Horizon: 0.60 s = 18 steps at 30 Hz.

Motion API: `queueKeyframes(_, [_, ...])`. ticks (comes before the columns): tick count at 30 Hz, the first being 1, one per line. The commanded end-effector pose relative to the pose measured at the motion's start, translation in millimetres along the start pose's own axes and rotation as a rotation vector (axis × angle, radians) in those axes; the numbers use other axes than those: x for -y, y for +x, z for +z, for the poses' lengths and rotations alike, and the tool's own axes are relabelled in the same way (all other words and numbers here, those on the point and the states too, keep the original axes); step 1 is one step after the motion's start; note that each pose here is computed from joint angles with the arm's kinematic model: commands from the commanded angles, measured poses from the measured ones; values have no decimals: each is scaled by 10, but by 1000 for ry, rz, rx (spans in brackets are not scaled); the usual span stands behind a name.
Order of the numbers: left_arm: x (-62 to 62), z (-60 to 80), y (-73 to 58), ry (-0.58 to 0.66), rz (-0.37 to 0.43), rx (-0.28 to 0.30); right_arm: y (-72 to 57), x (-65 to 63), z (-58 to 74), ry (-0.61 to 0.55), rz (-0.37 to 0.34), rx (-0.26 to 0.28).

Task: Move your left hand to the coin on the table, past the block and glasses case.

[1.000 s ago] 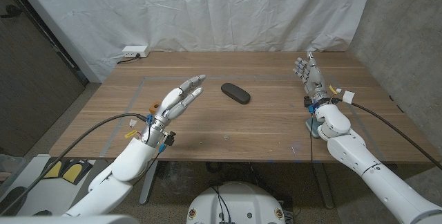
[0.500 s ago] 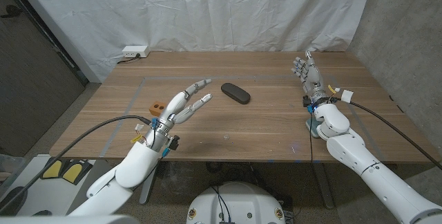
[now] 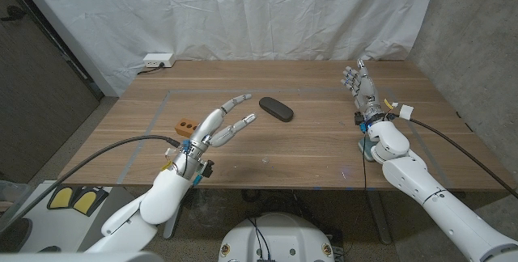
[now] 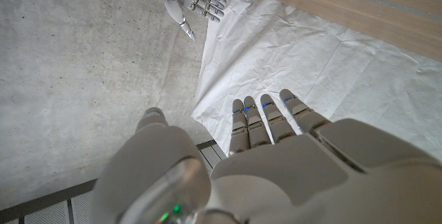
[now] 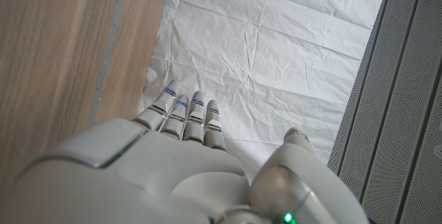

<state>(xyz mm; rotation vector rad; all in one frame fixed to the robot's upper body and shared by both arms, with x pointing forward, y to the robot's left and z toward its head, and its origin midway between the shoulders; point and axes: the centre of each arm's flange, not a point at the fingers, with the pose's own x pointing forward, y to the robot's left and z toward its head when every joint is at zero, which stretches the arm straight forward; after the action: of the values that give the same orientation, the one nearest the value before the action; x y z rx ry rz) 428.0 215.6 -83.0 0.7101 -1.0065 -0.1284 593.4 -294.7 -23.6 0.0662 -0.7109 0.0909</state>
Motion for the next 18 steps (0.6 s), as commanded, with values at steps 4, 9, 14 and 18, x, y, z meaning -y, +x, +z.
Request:
queueKeyframes(4, [39,153,30,122,6,-15,0,17,4,3,-3,2])
queueKeyframes(9, [62,175,45,145,-2,-21,-3,13,-1,5,-3,2])
queueKeyframes(14, [100,206,39,202,10,-44,-9,7,-15,6,-2,-1])
queueKeyframes(18, [105,211,32,204,21,-42,-18,9,-19,7,-3,0])
